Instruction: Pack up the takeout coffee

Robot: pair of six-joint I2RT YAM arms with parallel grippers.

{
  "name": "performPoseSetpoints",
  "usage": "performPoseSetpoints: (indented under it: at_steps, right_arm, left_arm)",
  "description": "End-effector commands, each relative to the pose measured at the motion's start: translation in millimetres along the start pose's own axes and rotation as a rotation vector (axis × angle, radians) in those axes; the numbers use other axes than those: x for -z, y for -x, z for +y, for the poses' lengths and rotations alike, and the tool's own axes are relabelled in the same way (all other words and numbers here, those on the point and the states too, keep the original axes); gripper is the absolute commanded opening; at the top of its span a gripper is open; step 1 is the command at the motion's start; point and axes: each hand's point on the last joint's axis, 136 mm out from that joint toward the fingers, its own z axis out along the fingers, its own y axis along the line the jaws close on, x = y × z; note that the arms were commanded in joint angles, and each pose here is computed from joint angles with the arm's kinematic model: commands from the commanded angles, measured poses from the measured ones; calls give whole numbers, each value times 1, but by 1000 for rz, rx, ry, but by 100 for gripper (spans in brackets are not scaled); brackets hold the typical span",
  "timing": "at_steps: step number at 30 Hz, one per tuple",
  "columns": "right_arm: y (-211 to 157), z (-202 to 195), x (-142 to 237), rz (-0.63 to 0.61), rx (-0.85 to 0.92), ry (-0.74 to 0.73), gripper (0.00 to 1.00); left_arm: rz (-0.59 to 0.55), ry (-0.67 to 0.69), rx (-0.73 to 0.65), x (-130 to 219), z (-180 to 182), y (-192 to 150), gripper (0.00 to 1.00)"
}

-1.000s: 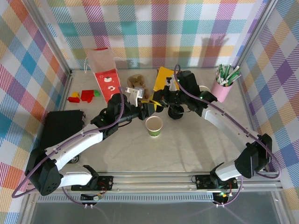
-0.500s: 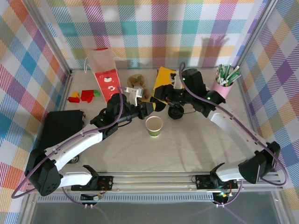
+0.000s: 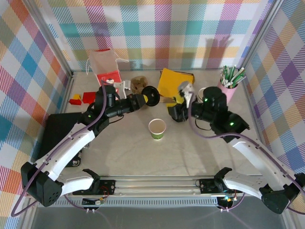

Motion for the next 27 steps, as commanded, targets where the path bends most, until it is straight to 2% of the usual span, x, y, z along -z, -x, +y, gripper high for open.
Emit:
performPoseSetpoints:
  at_steps: [1,5,7,14,20,27]
  right_arm:
    - [4,5,-11,-87,442,-47,51]
    - [-1,13,-25,-170,674,-90,53]
    - [3,11,-29,-217,730,-144,54]
    - [4,16,-44,-261,843,-194,52]
    - [4,19,-50,-250,864,-197,49]
    - [2,16,-60,-209,877,-202,38]
  left_arm:
    - [93,-59,174,9,-14,-5,7]
    - [126,-93,250,12,-23,-5,7]
    - [131,-91,263,15,-26,-5,7]
    - [141,-78,325,17,-24,-9,7]
    - [140,-67,350,17,-21,-10,7]
    - [136,-70,359,19,-22,-10,7]
